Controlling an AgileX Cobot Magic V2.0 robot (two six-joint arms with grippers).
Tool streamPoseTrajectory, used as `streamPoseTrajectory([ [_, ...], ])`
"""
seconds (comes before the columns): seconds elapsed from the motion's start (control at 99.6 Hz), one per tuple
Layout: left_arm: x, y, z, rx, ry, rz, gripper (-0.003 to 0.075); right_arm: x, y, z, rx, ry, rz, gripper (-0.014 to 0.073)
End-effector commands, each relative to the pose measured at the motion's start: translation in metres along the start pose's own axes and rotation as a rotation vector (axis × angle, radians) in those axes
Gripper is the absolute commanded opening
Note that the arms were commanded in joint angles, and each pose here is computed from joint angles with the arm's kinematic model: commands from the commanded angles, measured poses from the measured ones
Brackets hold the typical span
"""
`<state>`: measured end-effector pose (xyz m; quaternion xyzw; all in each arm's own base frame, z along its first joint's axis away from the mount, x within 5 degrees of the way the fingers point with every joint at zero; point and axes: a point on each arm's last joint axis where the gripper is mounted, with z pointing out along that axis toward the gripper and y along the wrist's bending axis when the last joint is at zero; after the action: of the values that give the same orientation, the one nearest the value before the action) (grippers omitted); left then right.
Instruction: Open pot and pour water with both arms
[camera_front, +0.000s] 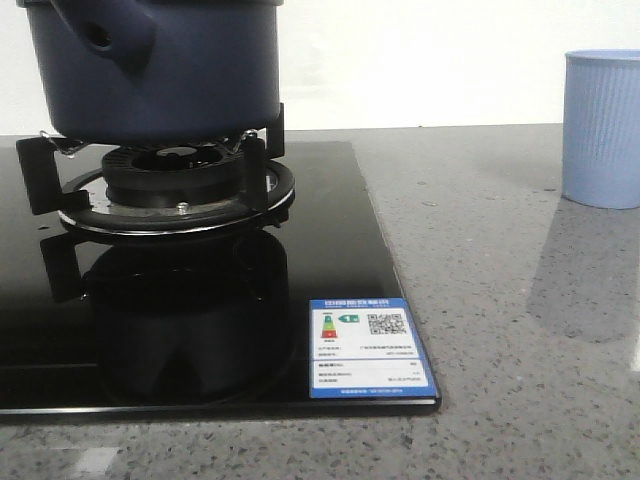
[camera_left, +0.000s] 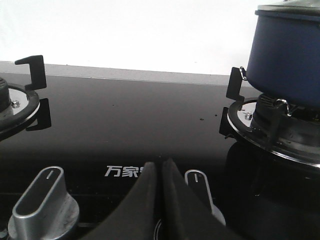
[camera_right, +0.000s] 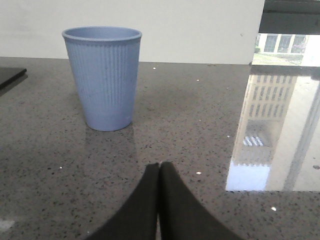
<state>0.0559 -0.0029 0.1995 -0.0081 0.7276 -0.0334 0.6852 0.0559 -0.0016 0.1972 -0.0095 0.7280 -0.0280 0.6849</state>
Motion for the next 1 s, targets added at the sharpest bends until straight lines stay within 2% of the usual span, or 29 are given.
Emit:
streamPoseTrajectory([
  [0.0, 0.0036, 0.0013, -0.0002, -0.010, -0.065, -0.008, -0.0019, 0.0019, -0.0001, 0.0001, 0.008, -0.064, -0.016, -0.0066],
  [0.873, 0.0016, 0.0015, -0.0003, -0.012, -0.087, -0.009, -0.0019, 0.0002, -0.0002, -0.0001, 0.008, -0.078, -0.016, -0.0066],
  [0.994, -0.0032, 0.0018, -0.0009, -0.010, -0.136, -0.089, -0.0019, -0.0023, -0.0001, -0.0003, 0.007, -0.105, 0.010, -0.0066],
])
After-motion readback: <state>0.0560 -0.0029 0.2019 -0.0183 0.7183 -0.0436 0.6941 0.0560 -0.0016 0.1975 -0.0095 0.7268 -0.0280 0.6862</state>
